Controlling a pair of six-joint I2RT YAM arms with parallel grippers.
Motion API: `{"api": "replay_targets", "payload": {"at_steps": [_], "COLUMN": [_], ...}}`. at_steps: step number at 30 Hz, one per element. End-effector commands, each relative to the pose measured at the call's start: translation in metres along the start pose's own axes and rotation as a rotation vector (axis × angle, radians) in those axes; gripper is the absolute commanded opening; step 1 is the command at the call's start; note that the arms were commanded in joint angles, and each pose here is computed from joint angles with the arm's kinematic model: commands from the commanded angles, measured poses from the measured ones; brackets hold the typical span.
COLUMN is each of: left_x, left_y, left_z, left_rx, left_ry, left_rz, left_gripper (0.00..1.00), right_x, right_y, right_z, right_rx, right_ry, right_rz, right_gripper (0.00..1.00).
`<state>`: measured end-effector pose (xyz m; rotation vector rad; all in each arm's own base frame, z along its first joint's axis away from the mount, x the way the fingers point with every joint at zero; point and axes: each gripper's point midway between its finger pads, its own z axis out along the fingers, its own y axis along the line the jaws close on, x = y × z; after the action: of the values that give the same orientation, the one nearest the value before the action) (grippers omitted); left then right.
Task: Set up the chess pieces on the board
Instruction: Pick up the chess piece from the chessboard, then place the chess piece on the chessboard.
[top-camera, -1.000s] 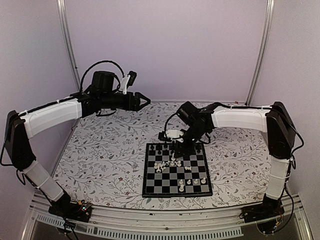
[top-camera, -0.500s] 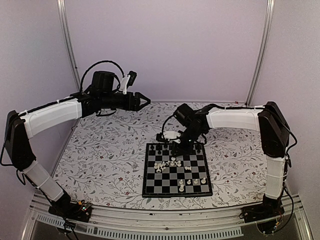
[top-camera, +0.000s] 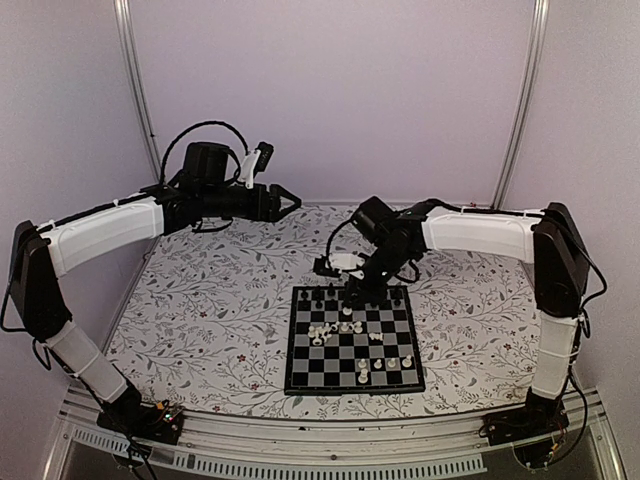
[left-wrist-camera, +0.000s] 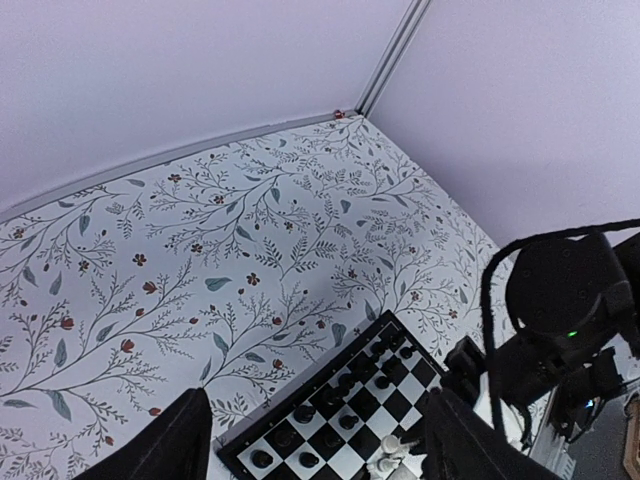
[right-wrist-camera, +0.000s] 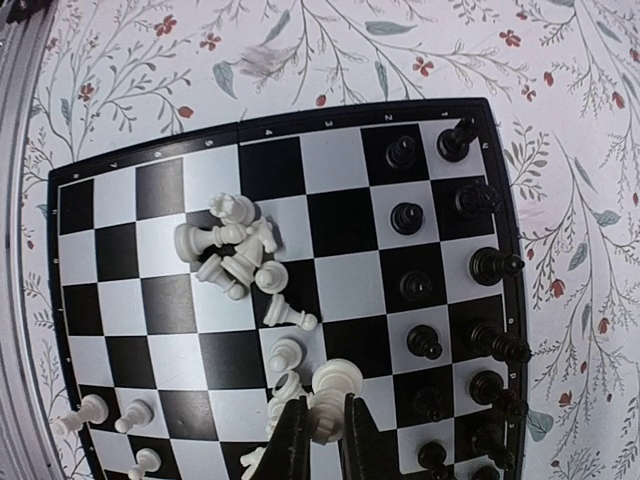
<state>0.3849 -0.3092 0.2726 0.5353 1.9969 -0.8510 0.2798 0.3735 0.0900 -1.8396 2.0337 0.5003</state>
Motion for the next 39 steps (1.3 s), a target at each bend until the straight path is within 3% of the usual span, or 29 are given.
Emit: {"api": "replay_targets", "payload": {"at_steps": [1,5,14,39], "left_x": [-0.009,-0.009,-0.006,-0.008], "left_y": [-0.009,-0.008,-0.007,-0.009], "left_z": [0.000,0.000,0.003,0.001], "left_rx": [0.023,0.021,0.022,0.027], "left_ry": [-0.015,-0.014,-0.006,-0.011], "left_rz": [0.022,0.022,0.017,0.022], "left_gripper": [0.75,0.75,0.75,0.77], "right_x": [-0.023,-0.019,0.010,0.022], "right_y": [0.027,0.063,0.132,0.150], "right_z": [-0.047,-0.052,-0.023,0.021], "right_rx": [-0.052,-0.135,-0.214,-0.257], "right_ry": [-0.108,-0.117,0.013,0.092], "right_rz": [-0.049,-0.097,-0.269,-0.295], "right_gripper": [0.07,0.07,0.08,0.10]}}
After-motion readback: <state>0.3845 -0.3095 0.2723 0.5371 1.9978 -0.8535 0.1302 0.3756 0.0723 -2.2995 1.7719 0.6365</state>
